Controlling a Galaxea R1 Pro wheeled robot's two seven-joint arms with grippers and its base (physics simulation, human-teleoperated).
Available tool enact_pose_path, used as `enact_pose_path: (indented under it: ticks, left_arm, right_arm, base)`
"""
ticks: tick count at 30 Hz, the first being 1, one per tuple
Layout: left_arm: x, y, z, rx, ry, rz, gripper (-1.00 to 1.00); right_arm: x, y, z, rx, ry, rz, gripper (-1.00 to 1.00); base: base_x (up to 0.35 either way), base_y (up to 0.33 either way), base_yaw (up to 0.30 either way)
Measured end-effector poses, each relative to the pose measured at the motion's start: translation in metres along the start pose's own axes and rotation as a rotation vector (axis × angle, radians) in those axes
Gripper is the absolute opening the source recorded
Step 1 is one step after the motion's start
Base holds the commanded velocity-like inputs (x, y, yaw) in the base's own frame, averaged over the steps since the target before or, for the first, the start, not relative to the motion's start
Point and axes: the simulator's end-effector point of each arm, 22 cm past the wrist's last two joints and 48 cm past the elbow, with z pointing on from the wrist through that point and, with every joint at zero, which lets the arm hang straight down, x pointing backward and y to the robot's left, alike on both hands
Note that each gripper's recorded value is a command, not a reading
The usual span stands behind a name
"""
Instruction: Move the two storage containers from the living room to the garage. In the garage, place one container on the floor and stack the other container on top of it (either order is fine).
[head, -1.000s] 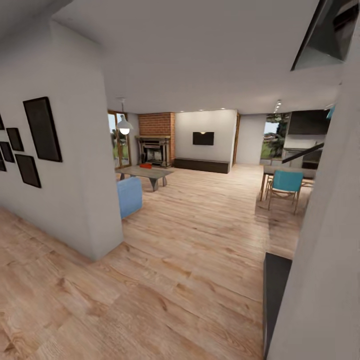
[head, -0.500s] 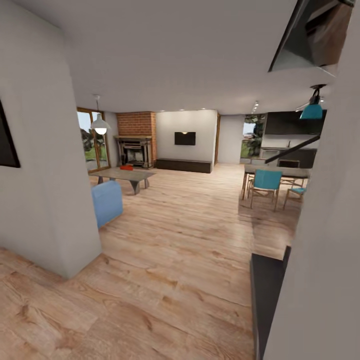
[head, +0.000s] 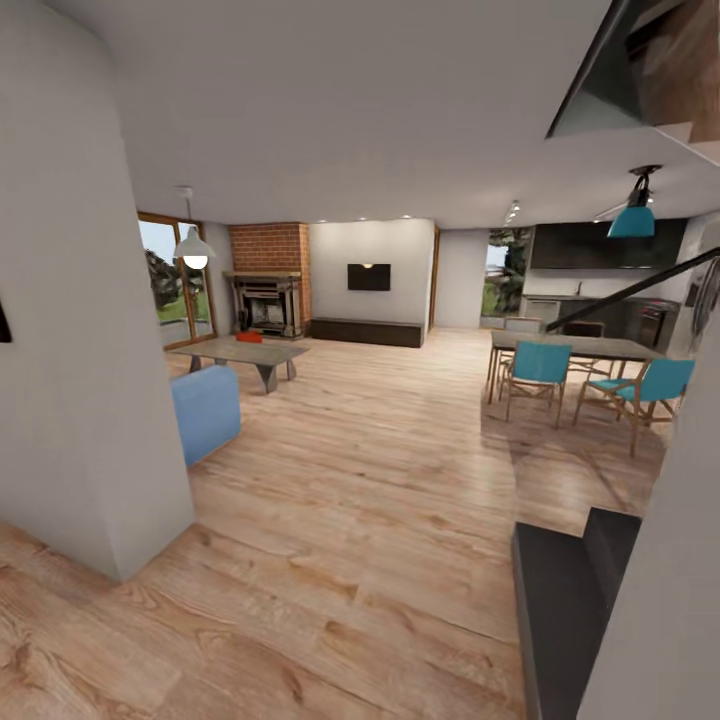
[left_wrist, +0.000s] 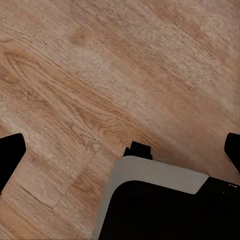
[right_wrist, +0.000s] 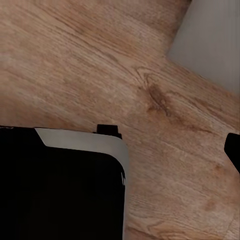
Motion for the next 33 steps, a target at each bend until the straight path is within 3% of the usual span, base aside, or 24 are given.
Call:
enact_pose_path:
  ticks: [33]
  left_arm:
    - [0.0001, 0.0005, 0.0001, -0.001, 0.0, 0.0, 1.0]
  right_arm:
    - [-0.0009, -0.005, 0.0, 0.01, -0.005, 0.011, 1.0]
  base:
    - [0.326, 0.077, 0.0]
